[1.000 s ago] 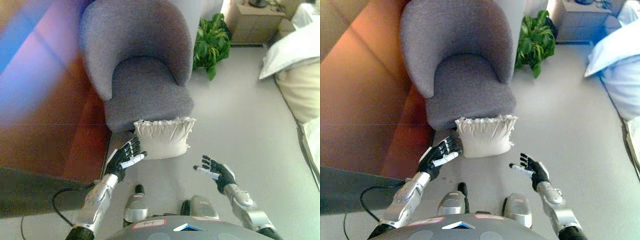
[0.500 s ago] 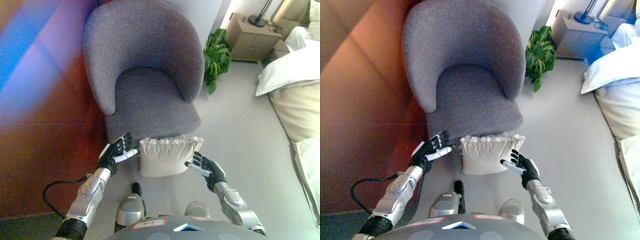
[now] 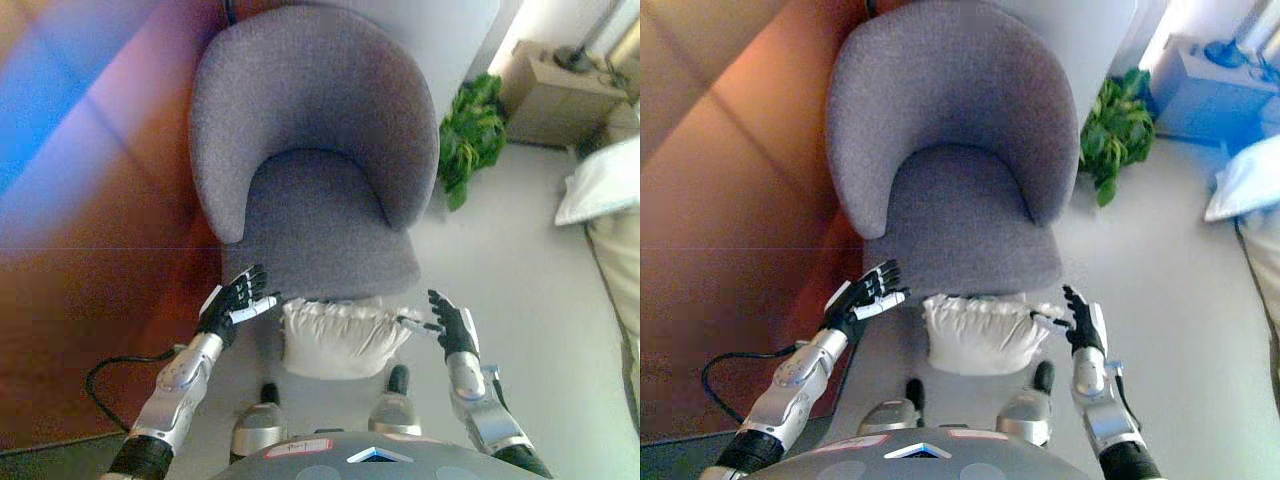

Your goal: Pick up the pillow and put it on the sofa.

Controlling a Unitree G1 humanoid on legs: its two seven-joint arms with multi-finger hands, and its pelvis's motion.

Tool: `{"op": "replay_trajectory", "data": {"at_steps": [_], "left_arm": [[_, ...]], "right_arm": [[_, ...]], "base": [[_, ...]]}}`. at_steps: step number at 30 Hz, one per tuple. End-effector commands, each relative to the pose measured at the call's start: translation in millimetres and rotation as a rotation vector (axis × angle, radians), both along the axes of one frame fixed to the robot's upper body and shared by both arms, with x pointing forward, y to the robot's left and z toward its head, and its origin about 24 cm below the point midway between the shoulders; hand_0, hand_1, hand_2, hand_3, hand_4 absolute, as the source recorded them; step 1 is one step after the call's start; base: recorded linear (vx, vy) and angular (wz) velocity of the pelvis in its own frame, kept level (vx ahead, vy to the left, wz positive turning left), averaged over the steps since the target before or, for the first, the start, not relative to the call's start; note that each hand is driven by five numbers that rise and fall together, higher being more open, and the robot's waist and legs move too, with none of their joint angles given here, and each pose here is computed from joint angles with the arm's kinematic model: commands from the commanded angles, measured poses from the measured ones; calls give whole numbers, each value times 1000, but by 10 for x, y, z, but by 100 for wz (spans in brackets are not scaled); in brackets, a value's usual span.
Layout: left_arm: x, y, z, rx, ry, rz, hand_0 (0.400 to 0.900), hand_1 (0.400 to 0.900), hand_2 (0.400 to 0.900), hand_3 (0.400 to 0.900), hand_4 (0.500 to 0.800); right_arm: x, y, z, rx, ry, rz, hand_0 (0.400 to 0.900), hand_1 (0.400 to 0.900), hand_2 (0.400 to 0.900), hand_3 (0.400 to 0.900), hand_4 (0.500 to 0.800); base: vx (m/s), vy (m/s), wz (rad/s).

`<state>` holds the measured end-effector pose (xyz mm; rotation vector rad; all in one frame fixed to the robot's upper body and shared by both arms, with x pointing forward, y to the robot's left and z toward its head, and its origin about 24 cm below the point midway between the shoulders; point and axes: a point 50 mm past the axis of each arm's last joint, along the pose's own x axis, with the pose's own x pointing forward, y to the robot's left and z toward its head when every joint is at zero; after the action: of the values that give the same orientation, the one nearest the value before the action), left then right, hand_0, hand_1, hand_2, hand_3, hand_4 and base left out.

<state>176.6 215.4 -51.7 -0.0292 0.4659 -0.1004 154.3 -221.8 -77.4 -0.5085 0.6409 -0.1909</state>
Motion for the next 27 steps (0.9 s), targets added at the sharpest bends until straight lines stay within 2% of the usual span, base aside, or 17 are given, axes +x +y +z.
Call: {"op": "replay_trajectory", "data": {"at_steps": [1, 6, 11, 18, 24, 27], "left_arm": [[221, 50, 448, -49, -245, 15, 900, 900, 900, 900, 800], [167, 0, 461, -86, -241, -53, 900, 900, 900, 900, 800], [274, -48, 575, -94, -293, -135, 900, 900, 900, 900, 800], [548, -91, 947, -49, -473, -208, 900, 900, 900, 900, 800], [759, -281, 1265, -32, -653, -271, 900, 900, 900, 900, 800], [860, -351, 1413, -34, -720, -265, 900, 900, 900, 900, 800]], "right_arm": [[389, -197, 450, -205, -207, 64, 900, 900, 900, 900, 800], [444, -418, 587, -453, -199, 131, 900, 900, 900, 900, 800], [547, -466, 711, -602, -223, 172, 900, 900, 900, 900, 800], [879, -414, 889, -623, -262, 211, 900, 900, 900, 900, 800], [1177, -458, 1101, -604, -333, 140, 900, 900, 900, 900, 800], [1350, -498, 1276, -602, -372, 105, 900, 900, 900, 900, 800]], "base": [[239, -126, 29], [181, -100, 49], [4, -25, 62], [-156, -53, 20], [-179, 43, 9], [-162, 98, -3]]}}
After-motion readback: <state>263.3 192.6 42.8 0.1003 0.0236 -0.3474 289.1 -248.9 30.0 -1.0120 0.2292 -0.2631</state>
